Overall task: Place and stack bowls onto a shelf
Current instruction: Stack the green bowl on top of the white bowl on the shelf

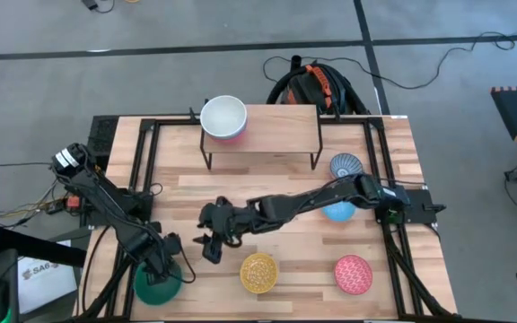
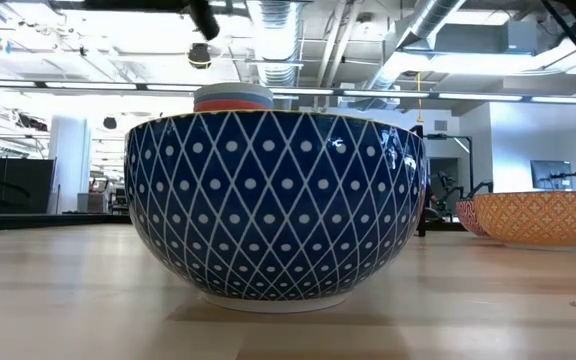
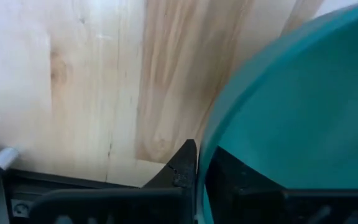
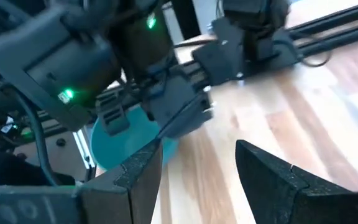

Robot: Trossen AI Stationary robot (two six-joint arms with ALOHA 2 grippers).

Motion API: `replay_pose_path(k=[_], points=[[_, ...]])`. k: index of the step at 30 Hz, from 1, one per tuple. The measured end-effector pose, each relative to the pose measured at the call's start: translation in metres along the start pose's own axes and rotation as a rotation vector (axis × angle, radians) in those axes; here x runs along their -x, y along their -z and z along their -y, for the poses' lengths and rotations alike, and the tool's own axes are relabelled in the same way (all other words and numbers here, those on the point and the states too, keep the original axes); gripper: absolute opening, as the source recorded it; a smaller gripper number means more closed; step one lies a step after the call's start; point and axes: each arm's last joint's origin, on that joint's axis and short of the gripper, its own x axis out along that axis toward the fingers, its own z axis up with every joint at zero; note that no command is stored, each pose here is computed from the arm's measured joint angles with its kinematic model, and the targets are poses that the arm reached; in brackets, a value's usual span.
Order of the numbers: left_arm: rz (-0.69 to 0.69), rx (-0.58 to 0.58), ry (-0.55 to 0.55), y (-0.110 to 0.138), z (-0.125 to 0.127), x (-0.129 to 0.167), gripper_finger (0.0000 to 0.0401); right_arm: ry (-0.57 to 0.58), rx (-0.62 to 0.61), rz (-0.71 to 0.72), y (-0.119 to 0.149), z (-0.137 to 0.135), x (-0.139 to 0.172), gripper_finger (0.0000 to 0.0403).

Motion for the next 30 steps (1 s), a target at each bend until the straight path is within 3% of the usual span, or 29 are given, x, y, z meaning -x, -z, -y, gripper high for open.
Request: replay_pose_path(k=[9,14,22,30], points=[[0.000,0.034,0.006,-0.003,0.000,0.002,0.0001,0.048,0.004,0.039,-0.045,0.011,0.063,0.0229],[0.067,0.066,-0.003,-0.012,0.001,0.023,0.0000,0.069,-0.006,0.039,-0.067,0.017,0.108,0.0223],[0.304,0.176,-0.076,-0.030,-0.016,0.100,0.0000,0.140,-0.038,-0.007,-0.081,0.021,0.193,0.0214],[0.657,0.362,-0.251,-0.061,-0.060,0.188,0.0000,0.173,-0.088,-0.007,-0.089,0.032,0.273,0.0214]])
